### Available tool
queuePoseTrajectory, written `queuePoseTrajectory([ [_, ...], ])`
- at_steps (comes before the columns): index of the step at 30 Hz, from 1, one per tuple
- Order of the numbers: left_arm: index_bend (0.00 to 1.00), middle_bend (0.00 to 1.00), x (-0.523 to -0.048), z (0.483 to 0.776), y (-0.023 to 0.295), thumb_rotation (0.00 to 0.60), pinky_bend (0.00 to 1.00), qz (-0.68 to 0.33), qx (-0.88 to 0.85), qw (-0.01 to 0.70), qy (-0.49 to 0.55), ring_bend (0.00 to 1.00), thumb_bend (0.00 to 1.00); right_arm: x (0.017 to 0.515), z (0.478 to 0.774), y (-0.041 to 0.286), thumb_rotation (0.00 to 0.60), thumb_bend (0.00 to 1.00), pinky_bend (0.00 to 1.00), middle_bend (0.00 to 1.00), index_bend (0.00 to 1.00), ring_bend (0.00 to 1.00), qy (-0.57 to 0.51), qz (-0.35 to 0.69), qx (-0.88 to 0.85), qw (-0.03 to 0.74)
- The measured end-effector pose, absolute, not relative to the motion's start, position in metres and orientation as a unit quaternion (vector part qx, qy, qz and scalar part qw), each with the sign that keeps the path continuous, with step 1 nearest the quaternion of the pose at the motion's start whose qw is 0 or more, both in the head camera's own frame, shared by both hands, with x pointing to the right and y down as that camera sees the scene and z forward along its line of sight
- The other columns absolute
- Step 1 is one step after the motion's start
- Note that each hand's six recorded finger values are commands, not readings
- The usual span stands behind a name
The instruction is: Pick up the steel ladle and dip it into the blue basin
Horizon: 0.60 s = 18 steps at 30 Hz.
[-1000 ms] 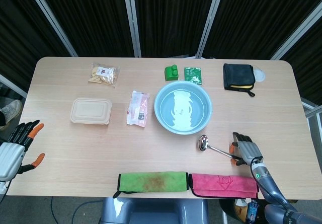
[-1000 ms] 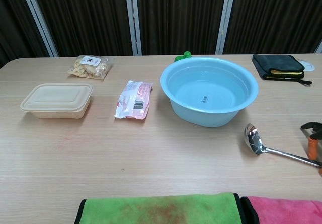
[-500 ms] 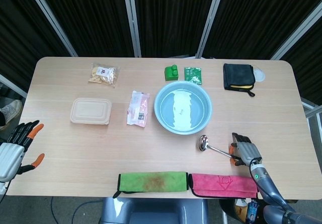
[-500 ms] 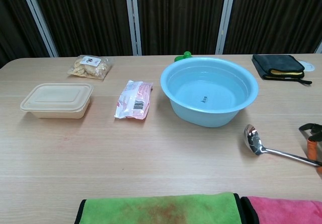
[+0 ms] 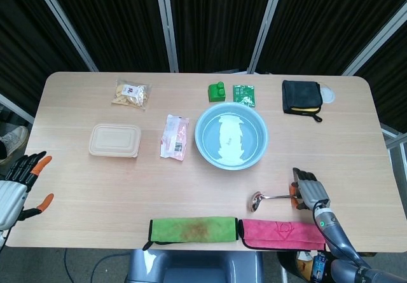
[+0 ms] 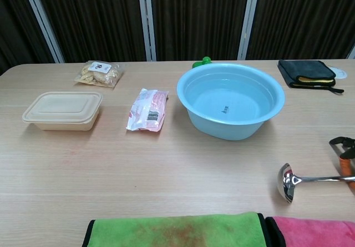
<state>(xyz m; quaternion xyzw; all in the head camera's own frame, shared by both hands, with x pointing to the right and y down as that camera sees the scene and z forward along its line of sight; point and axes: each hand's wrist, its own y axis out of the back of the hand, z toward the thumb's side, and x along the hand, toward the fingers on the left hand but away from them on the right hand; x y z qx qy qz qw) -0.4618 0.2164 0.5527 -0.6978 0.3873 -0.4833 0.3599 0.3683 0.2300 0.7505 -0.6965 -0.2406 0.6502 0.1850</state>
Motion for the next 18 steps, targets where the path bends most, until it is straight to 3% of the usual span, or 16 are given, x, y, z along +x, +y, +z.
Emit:
queuePoseTrajectory([
  [18,0.04,0.00,-0.462,0.548,0.218,0.600,0.00,-0.474,-0.702,0.361,0.389,0.00,0.35,0.375,0.711,0.220,0.600,0.45,0.00,0.00,0.64,0.00,-0.236,0.659,-0.673,0.241],
])
